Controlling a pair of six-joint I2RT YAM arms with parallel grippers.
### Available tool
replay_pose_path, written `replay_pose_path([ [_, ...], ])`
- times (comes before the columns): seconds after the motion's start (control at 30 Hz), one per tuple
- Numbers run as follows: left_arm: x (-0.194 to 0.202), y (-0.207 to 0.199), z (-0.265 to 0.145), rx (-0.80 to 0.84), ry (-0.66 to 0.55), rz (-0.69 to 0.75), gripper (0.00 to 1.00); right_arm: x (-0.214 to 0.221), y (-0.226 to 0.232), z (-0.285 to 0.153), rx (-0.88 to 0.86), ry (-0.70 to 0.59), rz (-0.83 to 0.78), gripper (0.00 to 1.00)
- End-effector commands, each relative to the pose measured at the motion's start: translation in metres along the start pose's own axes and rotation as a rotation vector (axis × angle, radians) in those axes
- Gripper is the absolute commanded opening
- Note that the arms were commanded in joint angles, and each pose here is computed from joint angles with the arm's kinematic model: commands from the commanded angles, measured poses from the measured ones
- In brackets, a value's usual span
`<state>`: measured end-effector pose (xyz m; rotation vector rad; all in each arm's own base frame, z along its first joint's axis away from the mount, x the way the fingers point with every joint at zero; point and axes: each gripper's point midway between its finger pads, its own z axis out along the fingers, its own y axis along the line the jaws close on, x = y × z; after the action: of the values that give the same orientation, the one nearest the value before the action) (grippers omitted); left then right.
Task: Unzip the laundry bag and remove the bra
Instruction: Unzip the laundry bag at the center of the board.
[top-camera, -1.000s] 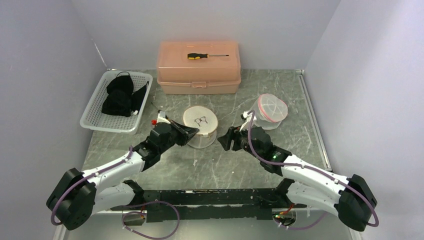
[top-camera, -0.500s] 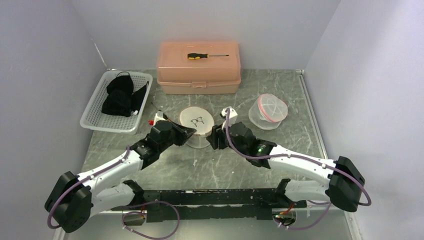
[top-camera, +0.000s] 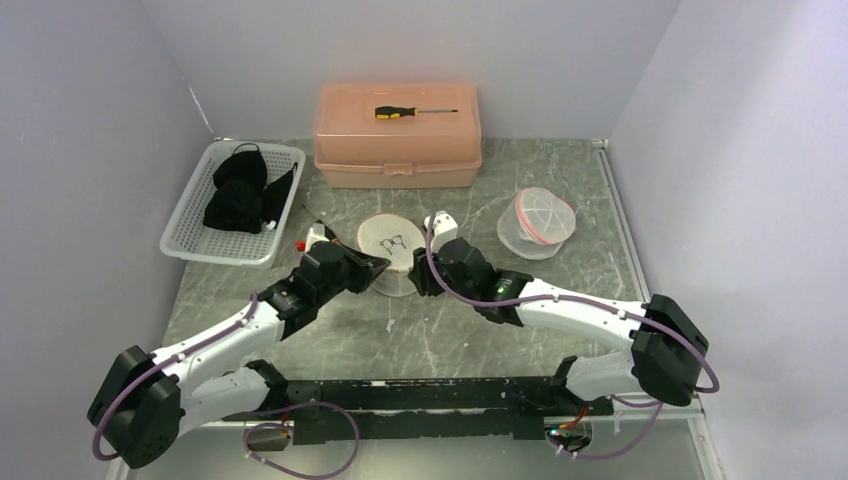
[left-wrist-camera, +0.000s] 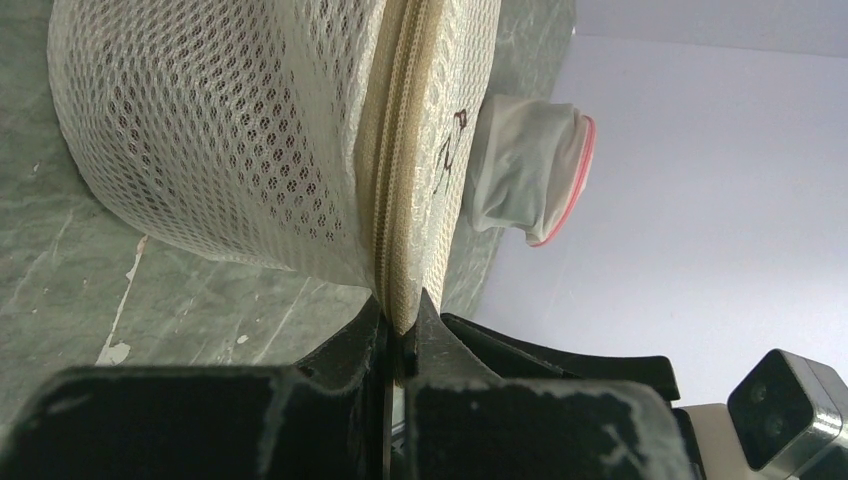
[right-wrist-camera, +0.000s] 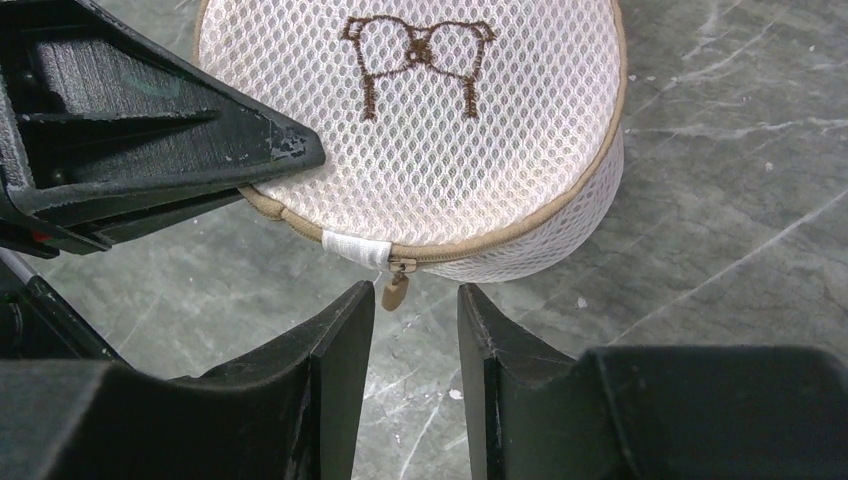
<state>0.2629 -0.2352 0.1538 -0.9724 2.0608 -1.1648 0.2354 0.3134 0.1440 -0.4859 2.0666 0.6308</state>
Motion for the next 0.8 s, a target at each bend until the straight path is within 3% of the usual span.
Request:
replay_pose_path([
  [0.0,-0.009,-0.025,-0.005,0.063,-0.038,-0.006,0.03,-0.02,0.014,0.002,-0.035,-0.031,-0.004,0.4],
  [0.5,-0.009,-0.024,-0.006,0.068,-0.037,-0.011,0.03,-0.008,0.016,0.012,-0.032,0.018,0.002,0.35],
  [0.77,-0.008,-0.023,-0.005,0.07,-0.031,-0.013,0.03,-0.008,0.014,0.014,-0.019,0.019,0.002,0.25],
])
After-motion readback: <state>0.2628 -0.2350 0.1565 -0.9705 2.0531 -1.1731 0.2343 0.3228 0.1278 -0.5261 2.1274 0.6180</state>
